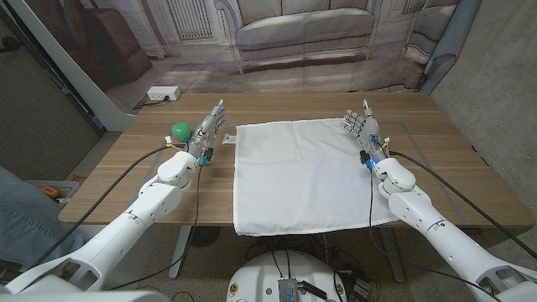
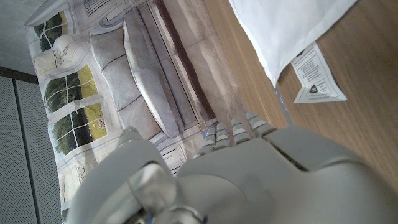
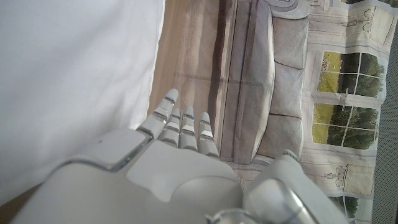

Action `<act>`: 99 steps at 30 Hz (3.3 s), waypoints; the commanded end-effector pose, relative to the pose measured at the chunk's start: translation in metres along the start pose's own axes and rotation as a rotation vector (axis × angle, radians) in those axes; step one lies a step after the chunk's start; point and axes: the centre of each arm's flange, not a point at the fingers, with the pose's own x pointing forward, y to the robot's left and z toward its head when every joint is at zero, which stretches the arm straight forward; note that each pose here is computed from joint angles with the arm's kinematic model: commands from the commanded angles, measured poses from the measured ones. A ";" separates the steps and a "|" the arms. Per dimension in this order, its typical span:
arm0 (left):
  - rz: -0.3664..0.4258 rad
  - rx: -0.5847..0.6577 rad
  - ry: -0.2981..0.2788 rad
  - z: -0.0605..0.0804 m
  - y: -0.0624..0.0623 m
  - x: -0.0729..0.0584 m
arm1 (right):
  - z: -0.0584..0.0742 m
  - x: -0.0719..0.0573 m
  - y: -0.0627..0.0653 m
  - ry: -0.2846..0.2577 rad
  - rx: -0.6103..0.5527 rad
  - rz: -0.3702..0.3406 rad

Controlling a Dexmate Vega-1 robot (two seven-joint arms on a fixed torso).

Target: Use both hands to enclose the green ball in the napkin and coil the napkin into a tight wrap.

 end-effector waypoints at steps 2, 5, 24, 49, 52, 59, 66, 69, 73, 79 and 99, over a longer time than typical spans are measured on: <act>0.048 0.176 -0.010 0.010 0.007 -0.020 | 0.002 -0.007 -0.004 -0.005 -0.015 0.011; 0.060 0.213 -0.010 0.013 0.011 -0.023 | 0.003 -0.007 -0.004 -0.004 -0.011 0.008; 0.217 0.414 -0.056 0.026 0.057 -0.039 | -0.007 0.000 0.008 0.019 -0.012 0.006; 0.496 1.011 -0.033 0.054 0.077 -0.048 | -0.019 0.012 0.015 0.051 0.019 -0.004; 0.498 1.053 -0.021 0.056 0.079 -0.048 | -0.020 0.013 0.017 0.053 0.021 0.000; 0.459 1.128 0.023 0.061 0.086 -0.046 | -0.021 0.013 0.020 0.057 0.017 0.007; 0.399 1.196 0.068 0.063 0.091 -0.040 | -0.023 0.011 0.024 0.065 0.022 0.004; 0.372 1.213 0.089 0.062 0.093 -0.035 | -0.024 0.009 0.024 0.069 0.028 -0.002; 0.336 1.238 0.122 0.060 0.095 -0.028 | -0.025 0.007 0.026 0.072 0.032 -0.003; 0.295 1.322 0.178 0.062 0.097 -0.017 | -0.025 0.007 0.027 0.077 0.036 -0.005; 0.206 1.466 0.368 0.069 0.125 0.007 | -0.033 0.009 0.029 0.124 0.044 -0.008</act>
